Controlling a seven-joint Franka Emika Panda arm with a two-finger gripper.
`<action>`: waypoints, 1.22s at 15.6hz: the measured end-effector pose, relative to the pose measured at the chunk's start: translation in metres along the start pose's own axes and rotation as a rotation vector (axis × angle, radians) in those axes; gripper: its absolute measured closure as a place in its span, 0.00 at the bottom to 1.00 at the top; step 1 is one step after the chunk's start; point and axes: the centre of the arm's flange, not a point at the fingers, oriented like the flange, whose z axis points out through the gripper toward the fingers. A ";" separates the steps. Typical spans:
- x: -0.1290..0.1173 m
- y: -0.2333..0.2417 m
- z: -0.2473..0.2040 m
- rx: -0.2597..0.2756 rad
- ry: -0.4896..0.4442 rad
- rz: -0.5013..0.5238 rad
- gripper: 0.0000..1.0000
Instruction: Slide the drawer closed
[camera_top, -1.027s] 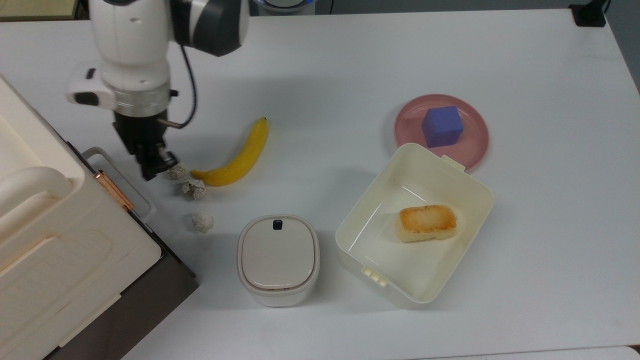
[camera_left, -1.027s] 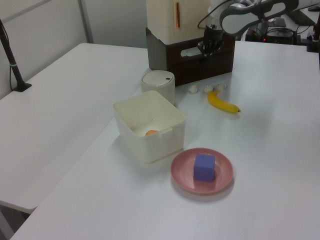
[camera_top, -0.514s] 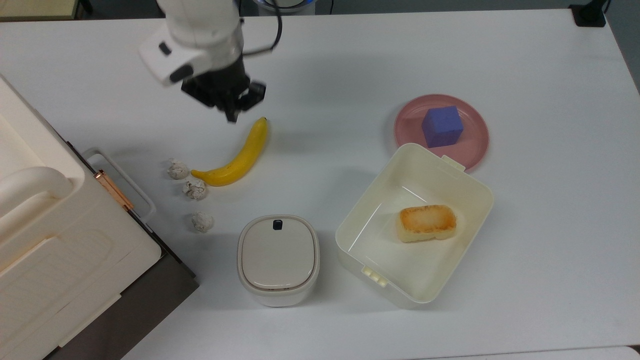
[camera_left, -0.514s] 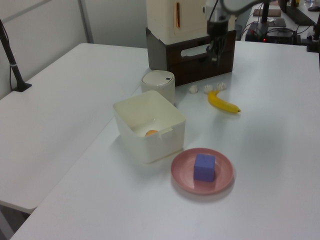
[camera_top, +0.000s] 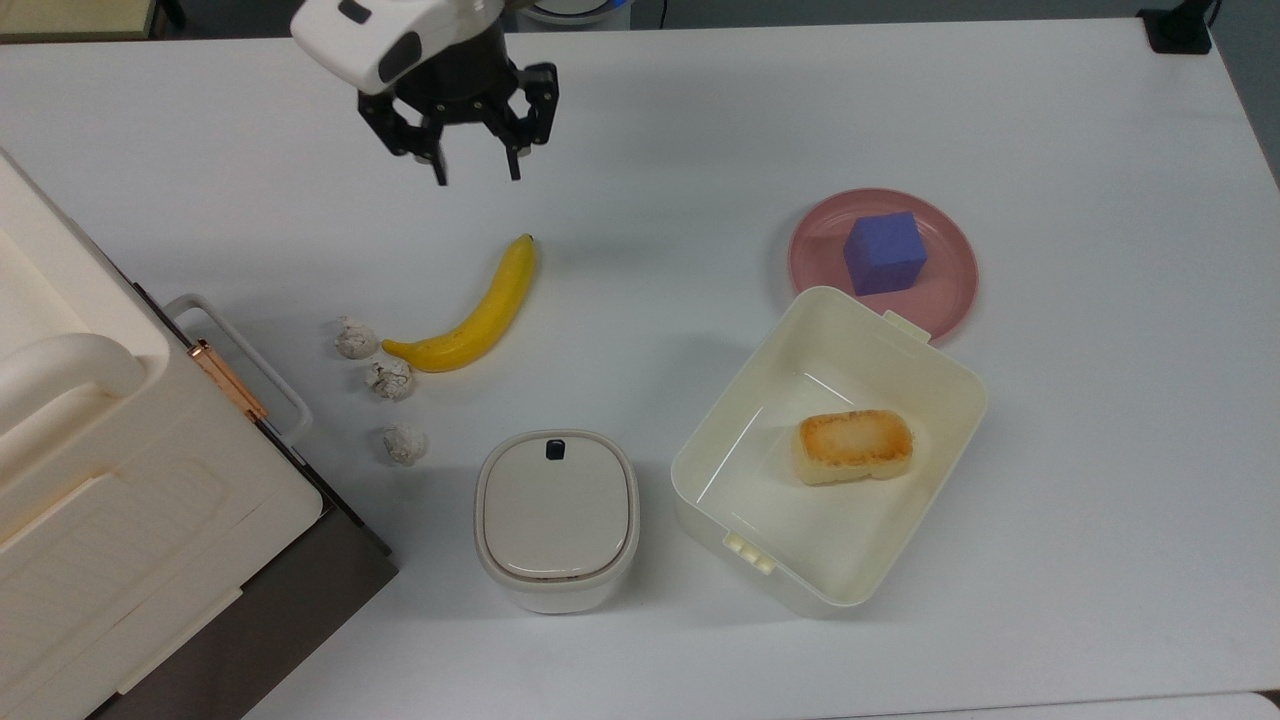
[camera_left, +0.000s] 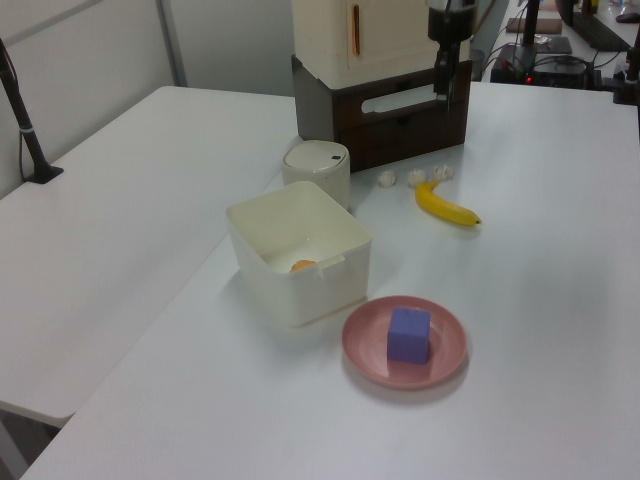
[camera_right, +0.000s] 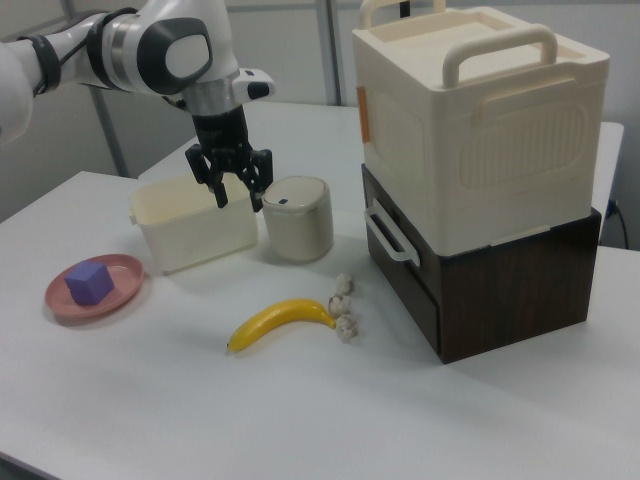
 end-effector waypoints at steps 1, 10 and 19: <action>-0.002 0.003 -0.005 -0.010 0.007 -0.002 0.26; -0.015 0.008 -0.030 -0.023 0.040 0.001 0.00; -0.036 0.025 -0.039 0.006 0.021 0.090 0.00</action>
